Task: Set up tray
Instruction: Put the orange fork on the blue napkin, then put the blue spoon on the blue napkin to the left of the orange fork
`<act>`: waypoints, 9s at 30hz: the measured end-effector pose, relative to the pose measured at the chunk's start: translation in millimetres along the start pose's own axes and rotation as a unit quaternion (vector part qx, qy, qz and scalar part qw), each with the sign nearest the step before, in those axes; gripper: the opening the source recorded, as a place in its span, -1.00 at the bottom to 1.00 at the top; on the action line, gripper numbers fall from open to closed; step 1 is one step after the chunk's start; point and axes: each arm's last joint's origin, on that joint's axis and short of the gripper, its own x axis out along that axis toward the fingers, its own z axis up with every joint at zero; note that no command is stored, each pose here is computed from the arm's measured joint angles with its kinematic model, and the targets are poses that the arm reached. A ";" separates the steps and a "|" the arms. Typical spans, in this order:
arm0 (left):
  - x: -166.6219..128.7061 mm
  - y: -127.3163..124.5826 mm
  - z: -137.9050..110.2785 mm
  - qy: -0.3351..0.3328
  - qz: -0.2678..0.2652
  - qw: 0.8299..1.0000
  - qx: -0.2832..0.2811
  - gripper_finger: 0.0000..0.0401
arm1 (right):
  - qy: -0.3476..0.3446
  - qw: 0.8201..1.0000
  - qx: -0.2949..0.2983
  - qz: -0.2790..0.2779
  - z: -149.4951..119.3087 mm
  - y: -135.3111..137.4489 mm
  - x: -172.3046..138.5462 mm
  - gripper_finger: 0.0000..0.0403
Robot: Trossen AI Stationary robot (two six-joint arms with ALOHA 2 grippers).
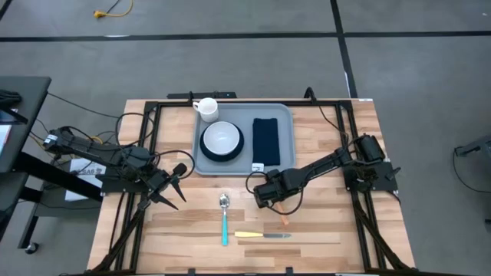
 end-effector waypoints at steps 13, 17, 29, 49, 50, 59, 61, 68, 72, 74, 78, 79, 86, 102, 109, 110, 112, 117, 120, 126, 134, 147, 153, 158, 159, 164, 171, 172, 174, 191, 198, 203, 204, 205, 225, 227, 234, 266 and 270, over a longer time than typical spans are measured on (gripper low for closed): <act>0.0 0.0 0.0 0.000 0.000 1.000 0.000 -0.28 | -0.004 0.999 -0.020 0.044 30.6 34.2 -61.5 -0.96; -0.1 0.0 0.1 0.000 0.000 1.000 0.000 -0.28 | -0.015 0.999 -0.006 0.039 68.6 29.1 -79.2 -0.95; 0.0 0.1 0.0 0.000 0.000 1.000 0.013 -0.28 | -0.036 0.993 0.095 0.052 188.3 -26.1 -87.2 -0.96; 0.2 -1.1 -2.0 0.009 -0.007 1.000 0.024 -0.28 | -0.018 0.991 0.128 0.025 249.4 -55.2 -21.1 -0.96; 0.2 -1.2 -1.9 0.009 -0.007 1.000 0.025 -0.28 | -0.016 0.991 0.129 0.022 250.0 -57.5 -23.1 -0.96; 0.2 -1.1 -2.0 0.009 -0.007 1.000 0.025 -0.28 | -0.016 0.991 0.134 0.016 254.6 -63.2 -21.8 -0.96; 0.2 -1.1 -2.0 0.009 -0.007 1.000 0.025 -0.28 | -0.013 0.991 0.133 0.008 253.6 -64.5 -20.9 -0.96; 0.2 -1.1 -2.0 0.010 -0.007 1.000 0.025 -0.28 | -0.010 0.990 0.138 -0.017 253.2 -70.1 -21.5 -0.96; 0.2 -1.1 -2.1 0.010 -0.007 1.000 0.024 -0.28 | -0.013 0.990 0.141 -0.024 253.2 -70.9 -21.6 -0.96; 0.2 -1.1 -2.3 0.011 -0.007 1.000 0.023 -0.28 | -0.014 0.990 0.141 -0.024 253.1 -70.8 -21.6 -0.96; 0.2 -1.1 -2.4 0.011 -0.007 1.000 0.021 -0.28 | -0.014 0.990 0.141 -0.025 252.7 -70.4 -21.5 -0.93; 0.2 -1.1 -2.4 0.011 -0.007 1.000 0.021 -0.28 | -0.014 0.990 0.141 -0.024 252.7 -70.4 -21.5 -0.92; 0.2 -1.1 -2.4 0.011 -0.007 1.000 0.020 -0.28 | -0.015 0.989 0.146 -0.023 251.4 -68.4 -21.5 -0.86; 0.2 -1.2 -2.8 0.013 -0.008 1.000 0.019 -0.28 | -0.046 0.990 0.133 -0.003 254.1 -61.6 -22.0 -0.68; 0.2 -1.2 -3.4 0.016 -0.008 1.000 0.018 -0.28 | -0.045 0.992 0.118 -0.003 254.0 -61.6 -22.0 -0.67; 0.2 -1.2 -3.5 0.016 -0.008 1.000 0.018 -0.28 | -0.039 0.994 0.104 -0.001 253.5 -61.6 -22.1 -0.67; 0.2 -1.3 -3.5 0.016 -0.008 1.000 0.018 -0.28 | -0.020 0.998 0.067 0.005 251.8 -63.4 -25.5 -0.67; 0.6 -1.2 -5.8 0.020 -0.008 1.000 0.016 -0.28 | 0.043 0.999 0.009 -0.027 233.8 -66.8 -34.0 -0.67; 0.6 -1.2 -6.1 0.020 -0.007 1.000 0.016 -0.28 | 0.074 0.994 -0.025 -0.074 217.4 -65.4 -35.5 -0.67; 0.6 -1.8 -8.8 0.033 -0.010 0.999 -0.009 -0.28 | 0.068 0.978 -0.107 -0.163 173.0 -43.0 -38.2 -0.67; 2.5 -6.9 -9.1 0.037 -0.025 0.999 -0.016 -0.28 | -0.058 0.943 -0.221 -0.243 73.3 6.6 -39.9 -0.67; 22.7 -7.1 -11.8 0.053 0.012 0.998 -0.013 -0.28 | -0.295 0.938 -0.123 0.134 -58.4 95.3 -46.4 -0.67; 33.1 -3.7 -20.6 0.088 0.012 0.996 -0.014 -0.28 | -0.338 0.895 -0.200 0.214 -87.8 112.6 -59.1 -0.67; 38.9 0.6 -25.0 0.107 0.053 0.993 -0.013 -0.28 | -0.340 0.891 -0.208 0.217 -101.5 110.9 -59.9 -0.67; 39.7 1.5 -25.4 0.109 0.063 0.992 -0.012 -0.28 | -0.339 0.890 -0.214 0.217 -103.9 110.7 -59.9 -0.67; 40.6 2.5 -26.1 0.113 0.075 0.991 -0.013 -0.28 | -0.344 0.877 -0.264 0.208 -115.6 109.2 -60.7 -0.67; 40.6 2.1 -25.6 0.109 0.072 0.991 -0.032 -0.28 | -0.316 0.847 -0.377 0.200 -135.0 105.9 -58.9 -0.67; 40.6 2.1 -25.6 0.109 0.072 0.991 -0.035 -0.28 | -0.301 0.843 -0.397 0.202 -138.5 104.2 -56.4 -0.67; 40.7 1.9 -25.6 0.108 0.069 0.991 -0.042 -0.28 | -0.274 0.840 -0.424 0.197 -145.0 100.5 -52.7 -0.67; 43.1 1.6 -21.2 0.085 0.046 0.995 -0.011 -0.28 | -0.241 0.869 -0.360 0.238 -174.5 93.5 -55.3 -0.67; 48.2 6.0 -24.3 0.107 0.089 0.990 0.003 -0.28 | -0.256 0.872 -0.344 0.237 -170.2 94.9 -55.5 -0.67; 58.0 13.4 -22.6 0.151 0.148 0.977 -0.021 -0.28 | -0.260 0.874 -0.331 0.244 -167.1 97.0 -56.2 -0.67; 60.5 14.4 -24.4 0.166 0.152 0.974 -0.025 -0.28 | -0.262 0.873 -0.329 0.246 -167.2 97.3 -56.6 -0.67; 63.4 15.3 -26.8 0.182 0.151 0.971 -0.028 -0.28 | -0.265 0.873 -0.328 0.246 -167.4 97.5 -56.9 -0.67; 102.9 22.9 -46.2 0.276 0.064 0.959 -0.032 -0.28 | -0.280 0.884 -0.261 0.270 -190.8 89.6 -60.9 -0.67; 103.1 23.0 -45.9 0.274 0.065 0.959 -0.032 -0.28 | -0.293 0.880 -0.259 0.269 -194.4 88.2 -61.7 -0.67; 103.0 22.9 -46.0 0.274 0.067 0.958 -0.044 -0.28 | -0.322 0.874 -0.240 0.272 -202.0 84.8 -63.8 -0.67; 106.1 7.3 -47.4 0.286 0.068 0.953 -0.069 -0.28 | -0.081 0.835 -0.500 0.216 -102.6 109.4 -17.5 -0.67; 109.1 10.3 -41.8 0.255 0.086 0.962 -0.050 -0.28 | -0.062 0.839 -0.522 0.145 -95.4 90.7 -34.4 -0.67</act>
